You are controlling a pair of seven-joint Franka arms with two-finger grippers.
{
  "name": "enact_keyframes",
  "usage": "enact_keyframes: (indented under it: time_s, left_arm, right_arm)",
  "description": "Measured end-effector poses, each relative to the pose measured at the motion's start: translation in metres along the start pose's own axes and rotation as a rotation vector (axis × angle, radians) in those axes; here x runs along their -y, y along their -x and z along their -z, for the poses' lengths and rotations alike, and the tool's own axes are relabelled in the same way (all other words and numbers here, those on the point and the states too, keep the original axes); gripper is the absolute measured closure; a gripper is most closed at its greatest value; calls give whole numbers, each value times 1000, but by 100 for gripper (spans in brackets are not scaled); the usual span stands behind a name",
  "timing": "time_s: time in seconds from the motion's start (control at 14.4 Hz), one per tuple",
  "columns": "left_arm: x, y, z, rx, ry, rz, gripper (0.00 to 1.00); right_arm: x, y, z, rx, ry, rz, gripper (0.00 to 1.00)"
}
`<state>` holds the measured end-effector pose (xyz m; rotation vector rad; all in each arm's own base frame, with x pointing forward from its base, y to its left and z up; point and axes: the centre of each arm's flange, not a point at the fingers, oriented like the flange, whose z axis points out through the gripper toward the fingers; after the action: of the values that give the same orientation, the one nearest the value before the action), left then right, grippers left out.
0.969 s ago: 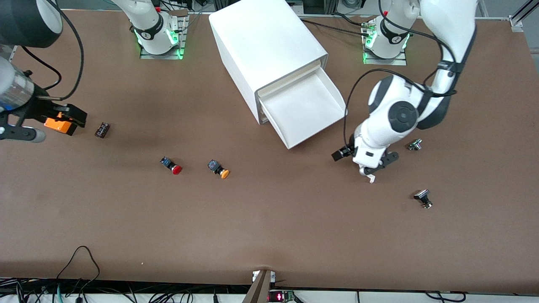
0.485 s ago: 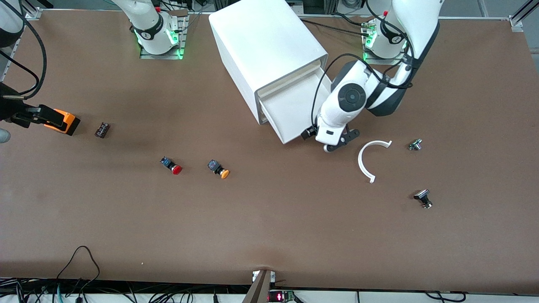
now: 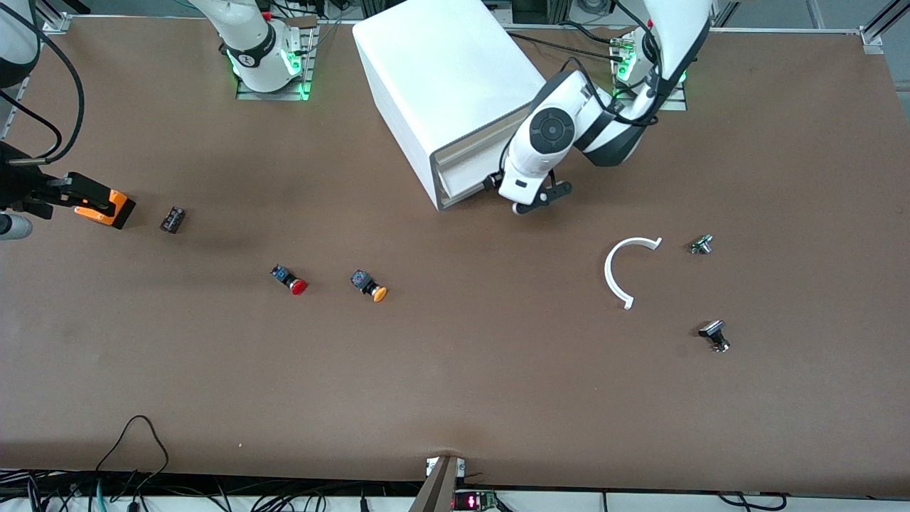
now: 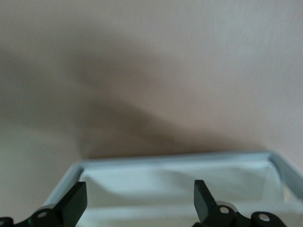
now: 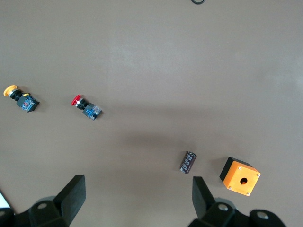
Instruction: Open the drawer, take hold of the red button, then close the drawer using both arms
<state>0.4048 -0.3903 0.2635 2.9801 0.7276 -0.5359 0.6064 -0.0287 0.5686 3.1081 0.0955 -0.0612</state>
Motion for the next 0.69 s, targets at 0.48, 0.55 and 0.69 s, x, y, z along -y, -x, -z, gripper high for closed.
enact_keyframes:
  time_s: [0.48, 0.55, 0.69]
  left_arm:
    - [1, 13, -2, 50, -12, 14, 0]
    - [3, 7, 1, 46, -5, 26, 0]
    - [14, -31, 23, 24, 36, 59, 0]
  right_arm:
    - [-24, 4, 0, 6, 23, -38, 0]
    - [-30, 5, 0, 7, 23, -49, 0]
    - [-32, 6, -1, 11, 23, -52, 0]
